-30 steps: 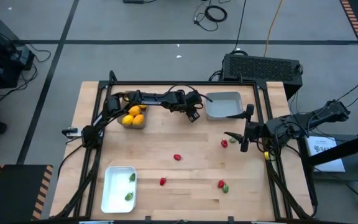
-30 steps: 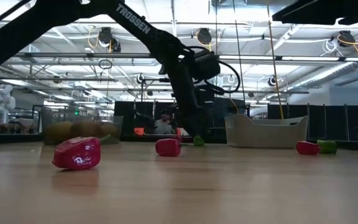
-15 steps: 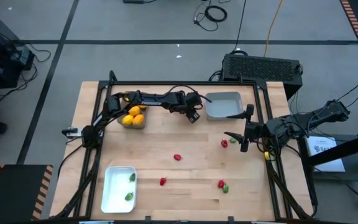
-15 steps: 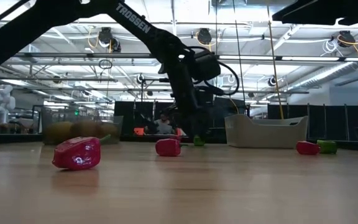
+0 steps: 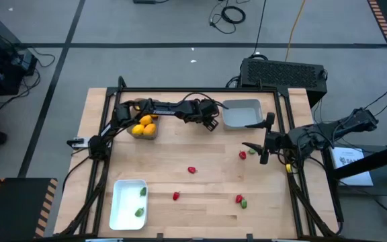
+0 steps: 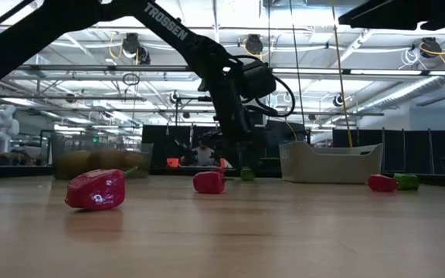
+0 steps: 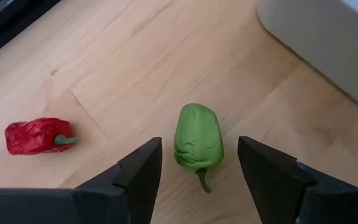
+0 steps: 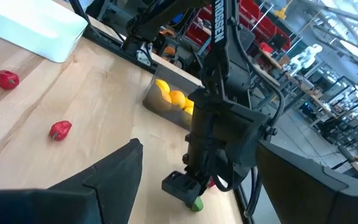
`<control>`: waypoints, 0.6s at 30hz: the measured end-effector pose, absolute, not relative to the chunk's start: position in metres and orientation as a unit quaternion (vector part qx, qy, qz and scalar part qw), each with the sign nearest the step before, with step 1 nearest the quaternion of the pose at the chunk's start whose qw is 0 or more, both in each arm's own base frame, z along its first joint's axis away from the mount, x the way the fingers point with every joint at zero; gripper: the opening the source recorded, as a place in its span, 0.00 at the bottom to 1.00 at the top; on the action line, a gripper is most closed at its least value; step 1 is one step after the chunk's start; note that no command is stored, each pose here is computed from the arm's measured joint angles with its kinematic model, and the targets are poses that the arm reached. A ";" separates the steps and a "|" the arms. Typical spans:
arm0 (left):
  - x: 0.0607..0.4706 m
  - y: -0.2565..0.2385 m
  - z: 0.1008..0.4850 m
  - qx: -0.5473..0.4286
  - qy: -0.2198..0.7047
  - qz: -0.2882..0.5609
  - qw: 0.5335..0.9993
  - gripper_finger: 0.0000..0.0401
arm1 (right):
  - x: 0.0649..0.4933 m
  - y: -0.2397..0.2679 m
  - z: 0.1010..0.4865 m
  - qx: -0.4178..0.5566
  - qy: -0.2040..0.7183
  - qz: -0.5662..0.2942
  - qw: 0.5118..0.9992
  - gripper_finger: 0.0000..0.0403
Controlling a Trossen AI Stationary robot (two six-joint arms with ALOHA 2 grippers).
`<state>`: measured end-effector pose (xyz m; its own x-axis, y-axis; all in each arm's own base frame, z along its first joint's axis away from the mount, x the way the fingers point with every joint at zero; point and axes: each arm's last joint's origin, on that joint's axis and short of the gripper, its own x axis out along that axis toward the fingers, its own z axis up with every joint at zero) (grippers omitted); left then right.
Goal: Sort produce into baskets
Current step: Put the green bell pepper into the white bin
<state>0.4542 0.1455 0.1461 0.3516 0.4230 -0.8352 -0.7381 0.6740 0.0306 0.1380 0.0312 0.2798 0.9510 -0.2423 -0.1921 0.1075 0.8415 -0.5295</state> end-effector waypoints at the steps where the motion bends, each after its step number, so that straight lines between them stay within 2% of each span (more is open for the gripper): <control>1: 0.454 0.146 0.146 -0.184 0.436 0.365 0.802 0.54 | 0.138 0.031 0.281 -0.269 0.124 -0.092 0.951 0.74; 12: 0.456 0.144 0.144 -0.202 0.421 0.384 0.797 0.54 | 0.139 0.032 0.286 -0.300 0.103 -0.094 0.944 0.74; 18: 0.461 0.141 0.133 -0.215 0.418 0.378 0.798 0.46 | 0.140 0.032 0.290 -0.307 0.087 -0.097 0.943 0.74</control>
